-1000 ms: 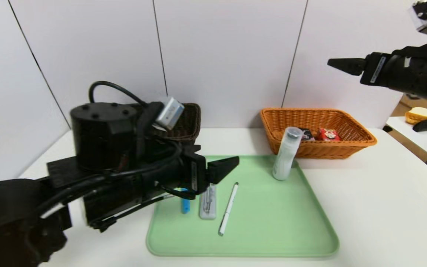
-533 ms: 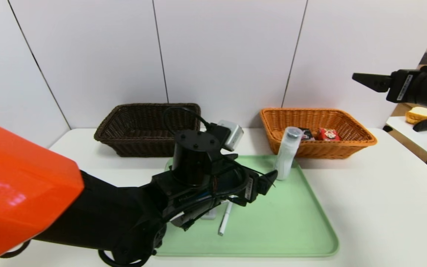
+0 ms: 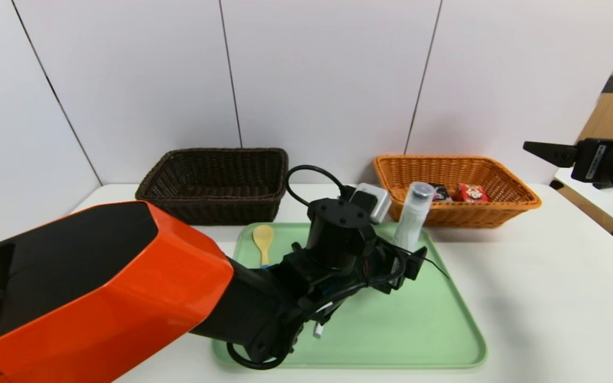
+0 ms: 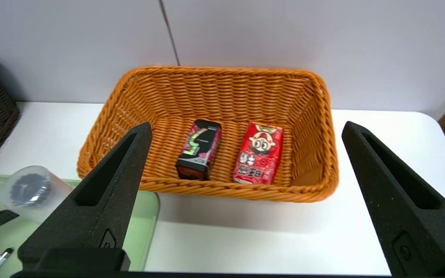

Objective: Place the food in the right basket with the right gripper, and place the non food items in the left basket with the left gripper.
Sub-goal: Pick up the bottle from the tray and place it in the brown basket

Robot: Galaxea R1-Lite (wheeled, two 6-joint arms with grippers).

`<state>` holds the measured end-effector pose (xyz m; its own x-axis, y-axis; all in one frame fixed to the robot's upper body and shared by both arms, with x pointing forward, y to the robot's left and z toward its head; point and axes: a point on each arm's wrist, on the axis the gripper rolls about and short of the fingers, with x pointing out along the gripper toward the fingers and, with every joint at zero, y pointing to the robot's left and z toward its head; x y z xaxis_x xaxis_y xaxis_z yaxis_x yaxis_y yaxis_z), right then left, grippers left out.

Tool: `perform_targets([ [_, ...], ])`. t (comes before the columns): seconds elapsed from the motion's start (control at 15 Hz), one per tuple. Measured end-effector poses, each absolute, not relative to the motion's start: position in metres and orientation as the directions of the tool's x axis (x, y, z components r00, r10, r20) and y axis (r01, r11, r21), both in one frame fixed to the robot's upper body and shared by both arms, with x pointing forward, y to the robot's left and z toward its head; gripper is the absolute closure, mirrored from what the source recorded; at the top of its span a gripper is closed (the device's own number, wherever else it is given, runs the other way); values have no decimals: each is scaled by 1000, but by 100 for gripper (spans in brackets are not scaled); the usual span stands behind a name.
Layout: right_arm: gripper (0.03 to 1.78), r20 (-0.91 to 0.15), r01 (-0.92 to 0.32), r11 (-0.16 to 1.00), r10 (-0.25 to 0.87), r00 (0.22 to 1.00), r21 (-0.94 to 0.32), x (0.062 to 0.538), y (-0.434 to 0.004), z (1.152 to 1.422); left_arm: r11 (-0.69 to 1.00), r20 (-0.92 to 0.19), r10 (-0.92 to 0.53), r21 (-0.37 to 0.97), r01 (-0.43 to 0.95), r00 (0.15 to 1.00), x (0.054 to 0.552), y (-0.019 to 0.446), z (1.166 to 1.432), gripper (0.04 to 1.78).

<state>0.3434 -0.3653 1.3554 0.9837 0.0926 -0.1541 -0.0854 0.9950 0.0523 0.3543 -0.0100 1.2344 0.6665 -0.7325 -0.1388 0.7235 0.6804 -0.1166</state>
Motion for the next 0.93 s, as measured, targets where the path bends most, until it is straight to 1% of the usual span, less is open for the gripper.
perform_targets([
  [0.13, 12, -165, -73, 996, 81, 983, 56, 344, -370, 1352, 682, -121, -731, -114, 722, 671, 359, -23, 1232, 13],
  [0.27, 12, -177, -69, 996, 79, 981, 60, 343, -372, 1349, 702, -104, -712, -116, 703, 694, 365, -35, 1231, 13],
  [0.4, 12, -187, -70, 995, 81, 979, 64, 342, -374, 1346, 702, -98, -712, -117, 703, 695, 367, -45, 1227, 13],
  [0.6, 12, -193, -70, 995, 81, 978, 66, 342, -375, 1344, 705, -94, -709, -120, 699, 699, 371, -54, 1220, 13],
  [0.93, 12, -194, -68, 996, 80, 978, 66, 340, -375, 1340, 729, -65, -683, -123, 674, 727, 380, -65, 1220, 13],
])
